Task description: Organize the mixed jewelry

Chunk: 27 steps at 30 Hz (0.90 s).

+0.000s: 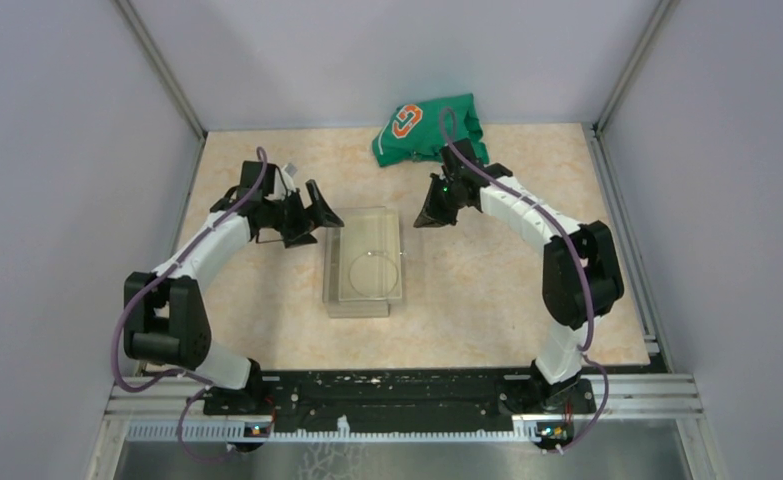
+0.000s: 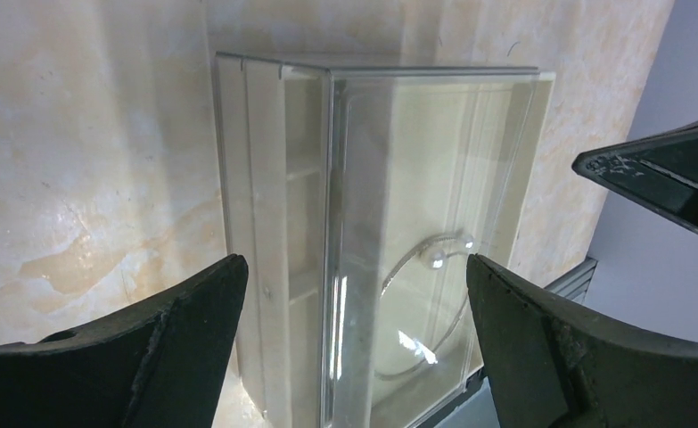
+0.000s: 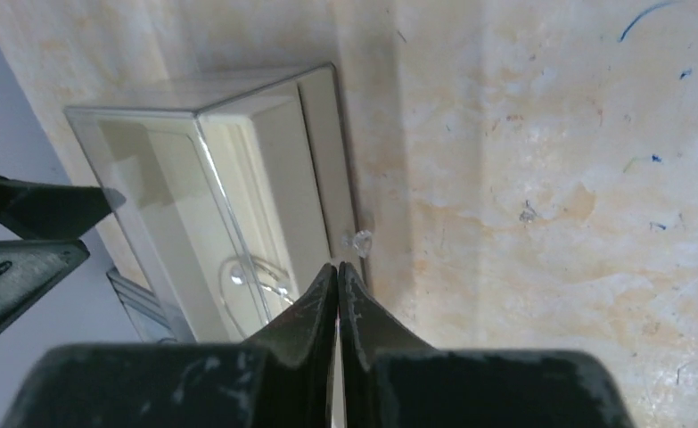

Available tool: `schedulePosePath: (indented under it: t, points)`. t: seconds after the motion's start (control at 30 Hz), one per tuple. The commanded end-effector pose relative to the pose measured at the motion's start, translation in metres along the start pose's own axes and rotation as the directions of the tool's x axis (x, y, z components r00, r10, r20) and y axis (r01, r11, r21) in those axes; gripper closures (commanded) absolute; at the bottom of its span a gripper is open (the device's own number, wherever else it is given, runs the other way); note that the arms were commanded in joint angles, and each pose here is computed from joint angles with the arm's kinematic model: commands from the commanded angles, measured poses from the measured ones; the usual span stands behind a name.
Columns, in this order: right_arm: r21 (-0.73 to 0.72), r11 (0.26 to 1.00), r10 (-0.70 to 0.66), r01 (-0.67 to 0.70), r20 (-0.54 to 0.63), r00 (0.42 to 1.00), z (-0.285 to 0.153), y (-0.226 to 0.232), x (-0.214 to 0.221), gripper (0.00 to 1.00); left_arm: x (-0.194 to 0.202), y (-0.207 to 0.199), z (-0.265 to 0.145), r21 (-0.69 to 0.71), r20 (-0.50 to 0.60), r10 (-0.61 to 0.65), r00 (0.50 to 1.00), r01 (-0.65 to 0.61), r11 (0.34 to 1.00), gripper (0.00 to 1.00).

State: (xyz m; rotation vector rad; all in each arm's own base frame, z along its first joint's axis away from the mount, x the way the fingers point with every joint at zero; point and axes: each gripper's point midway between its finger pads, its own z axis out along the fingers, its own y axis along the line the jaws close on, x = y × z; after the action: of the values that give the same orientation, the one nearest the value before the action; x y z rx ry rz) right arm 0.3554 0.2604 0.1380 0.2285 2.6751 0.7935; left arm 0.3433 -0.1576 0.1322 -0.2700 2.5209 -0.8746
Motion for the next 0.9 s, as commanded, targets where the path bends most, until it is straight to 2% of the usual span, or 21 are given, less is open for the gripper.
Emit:
schedulePosePath:
  t: [0.0,0.17,0.6,0.87]
  points:
    - [-0.067,0.998,0.02,-0.017,0.047,0.999,-0.004,0.013,-0.003,1.0,0.011,-0.002,-0.004,0.035,-0.005,0.015,1.0,-0.015,0.999,0.02]
    - [-0.093,0.996,0.014,-0.014,0.003,1.0,0.009,0.015,0.007,1.0,0.021,-0.004,-0.006,0.061,-0.025,0.008,1.0,-0.006,0.998,0.01]
    - [-0.217,0.974,-0.089,0.062,-0.115,0.989,0.032,0.057,0.036,1.0,0.041,-0.019,-0.002,0.145,-0.094,0.044,0.995,-0.03,0.989,0.02]
    - [-0.29,0.951,-0.155,0.106,-0.151,0.976,0.033,0.07,0.044,1.0,0.038,-0.024,-0.003,0.143,-0.071,0.055,0.996,-0.045,0.989,0.02]
